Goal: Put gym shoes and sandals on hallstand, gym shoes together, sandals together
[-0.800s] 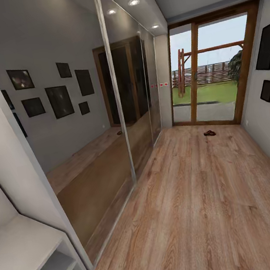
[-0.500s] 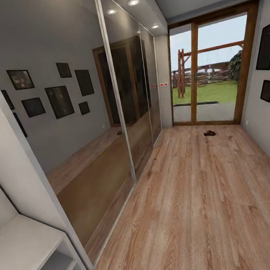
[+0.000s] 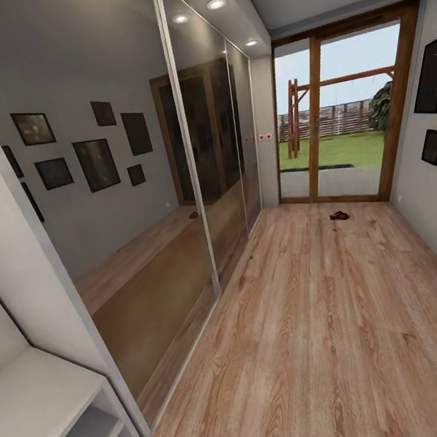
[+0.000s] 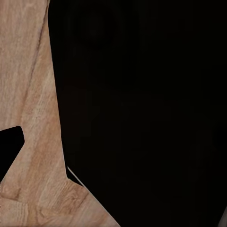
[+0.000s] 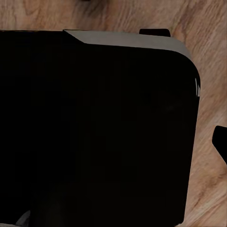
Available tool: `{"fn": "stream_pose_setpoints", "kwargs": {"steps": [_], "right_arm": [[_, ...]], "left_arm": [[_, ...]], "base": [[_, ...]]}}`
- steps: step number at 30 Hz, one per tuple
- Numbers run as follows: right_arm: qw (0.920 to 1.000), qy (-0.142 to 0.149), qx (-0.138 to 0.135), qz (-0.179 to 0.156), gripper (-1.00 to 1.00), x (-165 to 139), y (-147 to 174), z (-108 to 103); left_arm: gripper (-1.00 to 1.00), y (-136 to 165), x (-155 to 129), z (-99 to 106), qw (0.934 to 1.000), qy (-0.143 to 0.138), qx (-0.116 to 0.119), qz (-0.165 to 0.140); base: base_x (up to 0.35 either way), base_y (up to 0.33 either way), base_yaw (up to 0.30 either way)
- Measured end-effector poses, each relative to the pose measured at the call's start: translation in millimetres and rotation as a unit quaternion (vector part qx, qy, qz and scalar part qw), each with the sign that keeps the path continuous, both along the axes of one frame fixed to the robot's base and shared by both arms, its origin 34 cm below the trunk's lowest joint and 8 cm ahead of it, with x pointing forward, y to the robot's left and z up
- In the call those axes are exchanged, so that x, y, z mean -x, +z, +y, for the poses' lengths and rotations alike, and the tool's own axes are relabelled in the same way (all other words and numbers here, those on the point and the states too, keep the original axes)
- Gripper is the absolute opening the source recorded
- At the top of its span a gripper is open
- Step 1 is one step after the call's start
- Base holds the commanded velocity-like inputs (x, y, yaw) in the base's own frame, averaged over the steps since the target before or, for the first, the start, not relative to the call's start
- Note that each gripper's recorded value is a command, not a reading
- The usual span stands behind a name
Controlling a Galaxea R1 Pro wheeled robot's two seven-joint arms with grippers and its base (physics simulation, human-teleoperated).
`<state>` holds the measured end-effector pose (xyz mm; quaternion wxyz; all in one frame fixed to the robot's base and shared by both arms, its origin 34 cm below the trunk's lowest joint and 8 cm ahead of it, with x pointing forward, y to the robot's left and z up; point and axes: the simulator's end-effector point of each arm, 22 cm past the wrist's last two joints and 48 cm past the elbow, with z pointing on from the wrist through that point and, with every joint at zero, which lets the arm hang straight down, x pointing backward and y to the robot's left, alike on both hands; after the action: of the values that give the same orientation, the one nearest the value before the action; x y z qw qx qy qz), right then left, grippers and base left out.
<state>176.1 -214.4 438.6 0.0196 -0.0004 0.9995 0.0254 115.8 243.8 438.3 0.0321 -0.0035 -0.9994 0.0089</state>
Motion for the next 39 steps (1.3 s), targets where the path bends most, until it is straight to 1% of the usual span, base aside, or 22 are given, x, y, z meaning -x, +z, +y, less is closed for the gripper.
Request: {"fn": "stream_pose_setpoints", "kwargs": {"steps": [5,8,10,13,16,19,20,21,22,23,27,28,29,30,31,32,33,34,36,37,39], "right_arm": [[1.0000,0.000,0.001,-0.002,1.00,-1,0,-2],[1.0000,0.000,0.003,-0.004,1.00,-3,0,-4],[0.9999,0.000,0.004,-0.010,1.00,-6,0,-6],[0.9997,-0.001,0.013,-0.021,1.00,-13,0,-19],[0.9991,-0.003,0.021,-0.038,1.00,-25,1,-32],[0.9980,-0.005,0.029,-0.055,1.00,-37,2,-46],[0.9872,-0.003,0.057,-0.149,1.00,-88,15,-89],[0.9724,-0.001,0.067,-0.224,1.00,-157,38,-105],[0.9693,0.001,0.069,-0.236,1.00,-167,43,-108],[0.9651,0.002,0.073,-0.252,1.00,-180,49,-114],[0.9567,0.006,0.081,-0.279,1.00,-204,62,-125],[0.9519,0.008,0.085,-0.294,1.00,-216,70,-132],[0.9489,0.009,0.088,-0.303,1.00,-223,75,-135],[0.9428,0.011,0.091,-0.321,1.00,-238,84,-139],[0.9329,0.013,0.093,-0.348,1.00,-260,100,-142],[0.9269,0.014,0.093,-0.363,1.00,-273,109,-142],[0.9243,0.014,0.094,-0.370,1.00,-278,113,-142],[0.9209,0.015,0.094,-0.378,1.00,-285,119,-142],[0.9189,0.015,0.093,-0.383,1.00,-289,122,-141],[0.9181,0.014,0.091,-0.385,1.00,-291,123,-139],[0.9174,0.014,0.089,-0.388,1.00,-293,124,-136]], "left_arm": [[1.00,0,-2,0,1.0000,-0.001,0.000,-0.002],[1.00,-1,-9,0,1.0000,-0.001,0.000,-0.009],[1.00,-1,-17,5,0.9998,-0.001,-0.003,-0.019],[1.00,-1,-30,15,0.9993,0.000,-0.010,-0.036],[1.00,-1,-44,18,0.9985,0.000,-0.012,-0.054],[1.00,0,-69,31,0.9967,-0.001,-0.019,-0.079],[1.00,6,-117,40,0.9913,-0.003,-0.025,-0.129],[1.00,16,-170,41,0.9830,-0.005,-0.026,-0.182],[1.00,17,-172,43,0.9822,-0.006,-0.026,-0.186],[1.00,21,-190,44,0.9787,-0.008,-0.027,-0.203],[1.00,31,-226,46,0.9707,-0.011,-0.029,-0.238],[1.00,38,-244,47,0.9659,-0.012,-0.030,-0.257],[1.00,41,-253,47,0.9631,-0.013,-0.030,-0.267],[1.00,48,-271,47,0.9573,-0.014,-0.030,-0.287],[1.00,59,-293,47,0.9477,-0.014,-0.030,-0.318],[1.00,66,-306,46,0.9410,-0.013,-0.030,-0.337],[1.00,69,-311,46,0.9376,-0.013,-0.030,-0.346],[1.00,75,-319,45,0.9314,-0.013,-0.029,-0.363],[1.00,79,-326,44,0.9261,-0.012,-0.028,-0.376],[1.00,82,-329,44,0.9223,-0.011,-0.028,-0.385],[1.00,84,-331,44,0.9196,-0.009,-0.028,-0.392]], "base": [[-0.109,0.000,0.000],[-0.277,0.000,0.000],[-0.320,0.000,0.000],[-0.331,0.000,0.000],[-0.335,0.000,0.000],[-0.320,0.000,0.000],[-0.272,0.000,0.000],[-0.253,0.000,0.000],[-0.223,0.000,0.000],[-0.210,0.000,0.000],[-0.170,0.000,0.000],[-0.100,0.000,0.000],[-0.064,0.000,0.000],[-0.033,0.000,0.000],[-0.021,0.000,0.000],[-0.017,0.000,0.000],[-0.011,0.000,0.000],[-0.009,0.000,0.000],[-0.006,0.000,0.000],[-0.004,0.000,0.000],[-0.002,0.000,0.000]]}}
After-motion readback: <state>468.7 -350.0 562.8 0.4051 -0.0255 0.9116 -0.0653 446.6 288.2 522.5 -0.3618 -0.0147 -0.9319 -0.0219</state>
